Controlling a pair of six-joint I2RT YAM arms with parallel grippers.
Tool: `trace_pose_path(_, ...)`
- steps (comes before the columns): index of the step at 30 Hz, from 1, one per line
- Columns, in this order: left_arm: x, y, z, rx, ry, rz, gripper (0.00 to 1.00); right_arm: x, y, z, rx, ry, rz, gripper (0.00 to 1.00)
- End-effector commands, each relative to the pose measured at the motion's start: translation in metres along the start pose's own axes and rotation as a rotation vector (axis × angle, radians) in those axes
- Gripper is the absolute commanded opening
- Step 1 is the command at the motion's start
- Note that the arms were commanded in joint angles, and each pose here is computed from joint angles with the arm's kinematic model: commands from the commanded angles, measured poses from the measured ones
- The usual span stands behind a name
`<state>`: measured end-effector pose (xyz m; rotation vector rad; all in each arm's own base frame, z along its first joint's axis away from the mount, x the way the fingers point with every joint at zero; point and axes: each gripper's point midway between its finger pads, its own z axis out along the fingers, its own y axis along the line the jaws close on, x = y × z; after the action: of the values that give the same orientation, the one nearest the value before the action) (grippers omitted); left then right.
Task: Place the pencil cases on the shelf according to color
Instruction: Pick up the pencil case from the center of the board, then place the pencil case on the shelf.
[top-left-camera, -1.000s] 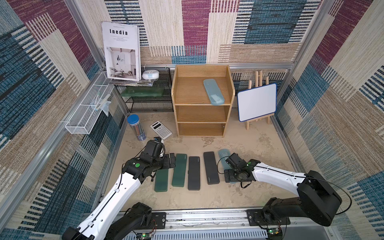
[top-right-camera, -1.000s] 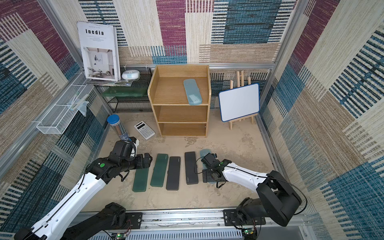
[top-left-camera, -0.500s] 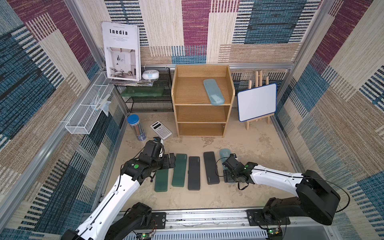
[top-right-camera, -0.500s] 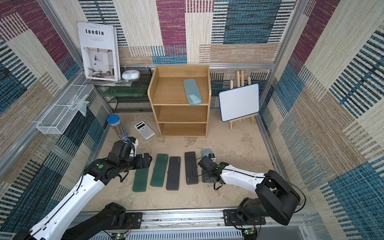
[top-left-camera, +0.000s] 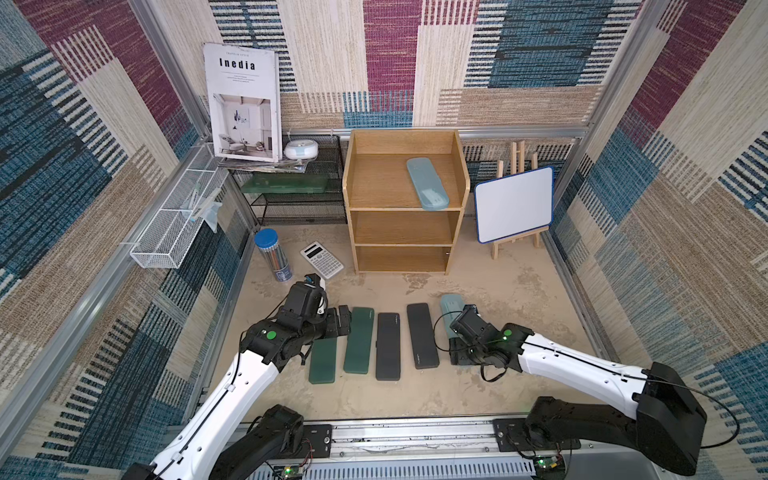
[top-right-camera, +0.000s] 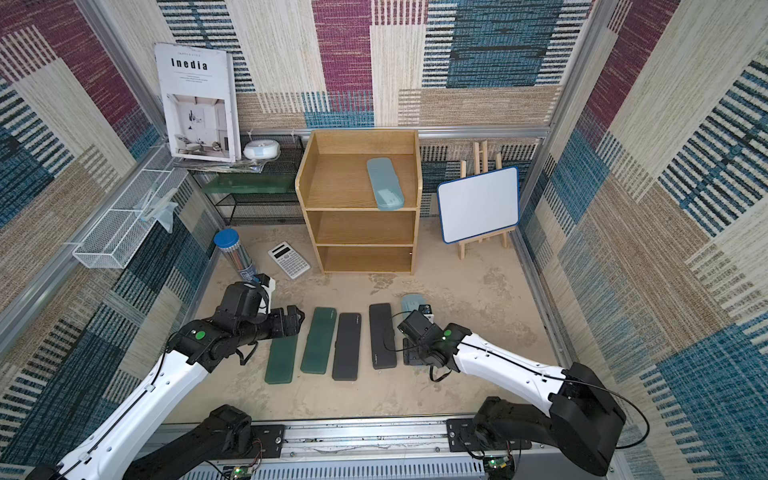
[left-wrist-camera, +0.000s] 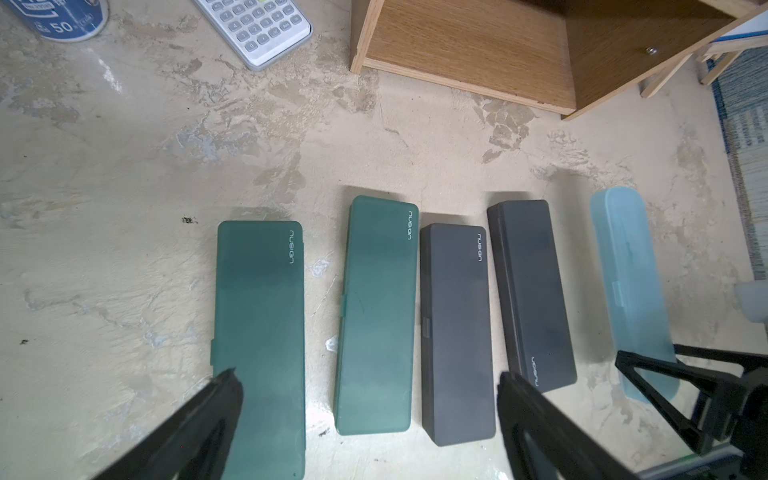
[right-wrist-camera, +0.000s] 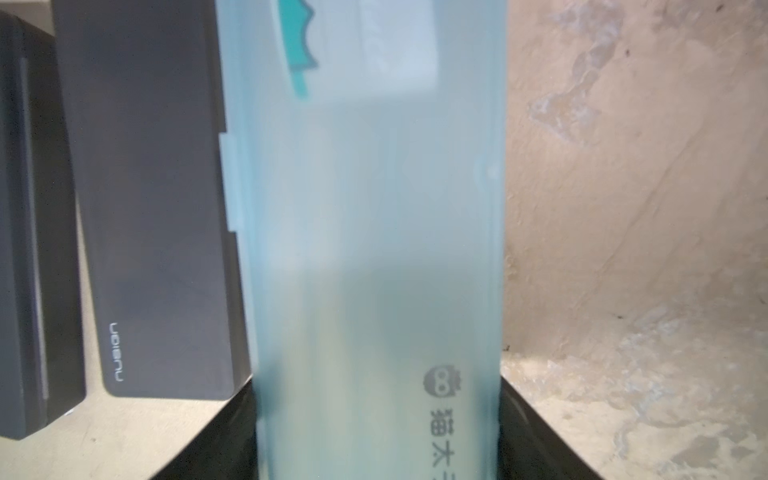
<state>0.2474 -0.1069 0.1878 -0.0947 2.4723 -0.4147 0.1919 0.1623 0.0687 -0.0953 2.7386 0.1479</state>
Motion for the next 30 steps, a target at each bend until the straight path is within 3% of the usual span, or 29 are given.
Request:
trace_pose_path(1,-0.012,-0.01,-0.002,0.043,-0.033,-0.028,1.0,-0.001,-0.004,-0.009,0.021,0.003,-0.004,0.6)
trace_pose_path(10,-0.052,-0.025,-0.018,0.043,-0.113,0.032,1.0,-0.027,0.018,-0.045,-0.075,-0.066,-0.023,0.59)
trace_pose_path(18,-0.086,-0.034,-0.016,0.038,-0.159,0.043,1.0,-0.058,0.068,-0.092,-0.232,-0.15,-0.101,0.56)
trace_pose_path(30,-0.095,-0.016,0.007,0.007,-0.126,0.021,1.0,-0.137,0.13,-0.161,-0.334,-0.36,-0.151,0.58)
